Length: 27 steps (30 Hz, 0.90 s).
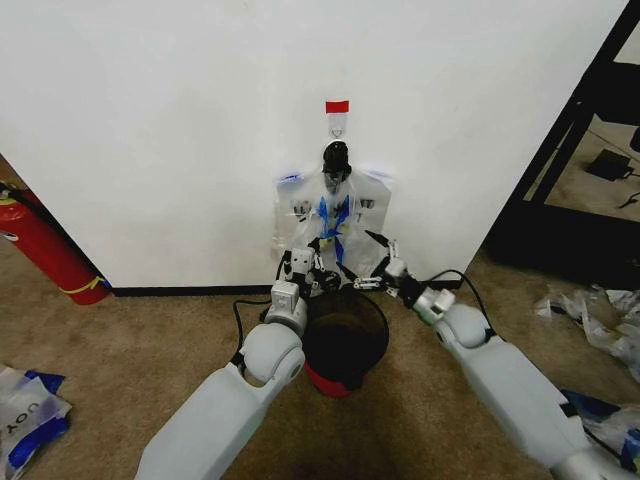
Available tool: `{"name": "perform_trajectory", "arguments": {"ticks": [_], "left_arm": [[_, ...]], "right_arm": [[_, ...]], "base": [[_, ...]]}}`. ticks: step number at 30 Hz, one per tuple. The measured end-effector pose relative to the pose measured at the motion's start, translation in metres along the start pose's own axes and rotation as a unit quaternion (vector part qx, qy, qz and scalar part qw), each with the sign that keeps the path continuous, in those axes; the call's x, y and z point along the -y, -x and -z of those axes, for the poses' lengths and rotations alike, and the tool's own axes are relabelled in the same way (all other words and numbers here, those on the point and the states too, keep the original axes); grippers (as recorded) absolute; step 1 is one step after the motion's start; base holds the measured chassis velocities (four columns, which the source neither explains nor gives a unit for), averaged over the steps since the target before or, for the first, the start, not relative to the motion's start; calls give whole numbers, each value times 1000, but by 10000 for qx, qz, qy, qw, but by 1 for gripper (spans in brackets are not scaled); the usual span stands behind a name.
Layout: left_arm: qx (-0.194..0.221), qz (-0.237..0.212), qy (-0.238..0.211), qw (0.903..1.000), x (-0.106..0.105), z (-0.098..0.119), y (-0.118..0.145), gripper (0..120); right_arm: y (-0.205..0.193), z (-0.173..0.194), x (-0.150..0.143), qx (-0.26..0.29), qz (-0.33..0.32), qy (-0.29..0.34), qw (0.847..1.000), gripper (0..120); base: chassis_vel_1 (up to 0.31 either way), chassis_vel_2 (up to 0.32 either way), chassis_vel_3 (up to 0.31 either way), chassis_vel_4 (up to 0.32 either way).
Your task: Pick up the garbage bag from the wall and place it over the trash bin.
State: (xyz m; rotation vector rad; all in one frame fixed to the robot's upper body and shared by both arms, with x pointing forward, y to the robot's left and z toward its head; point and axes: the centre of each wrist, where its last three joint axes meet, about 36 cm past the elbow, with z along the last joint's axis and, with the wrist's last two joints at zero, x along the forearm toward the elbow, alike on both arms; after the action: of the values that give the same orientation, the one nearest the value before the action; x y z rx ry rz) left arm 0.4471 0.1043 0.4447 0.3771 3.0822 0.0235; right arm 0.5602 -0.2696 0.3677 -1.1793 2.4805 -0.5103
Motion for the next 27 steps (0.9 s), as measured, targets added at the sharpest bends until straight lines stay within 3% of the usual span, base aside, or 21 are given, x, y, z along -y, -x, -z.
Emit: {"name": "perform_trajectory", "arguments": {"ticks": [7,16,24,27], "left_arm": [[-12,39,16,10000,-2,0,-2,0],[-38,95,53,9999,-7,-3,-5,0],[-41,111,70,9999,-9,-3,-7,0],[-38,112,73,9999,-9,-3,-9,0]], "right_arm": [[18,-5,19,-131,371,-504,9980,100],[42,-1,13,91,560,-512,9971,100],[37,-6,18,-244,423,-522,9974,100],[24,-8,25,-446,44,-517,9977,98]], "base": [[0,0,0,0],[0,0,0,0],[0,0,0,0],[0,0,0,0]]}}
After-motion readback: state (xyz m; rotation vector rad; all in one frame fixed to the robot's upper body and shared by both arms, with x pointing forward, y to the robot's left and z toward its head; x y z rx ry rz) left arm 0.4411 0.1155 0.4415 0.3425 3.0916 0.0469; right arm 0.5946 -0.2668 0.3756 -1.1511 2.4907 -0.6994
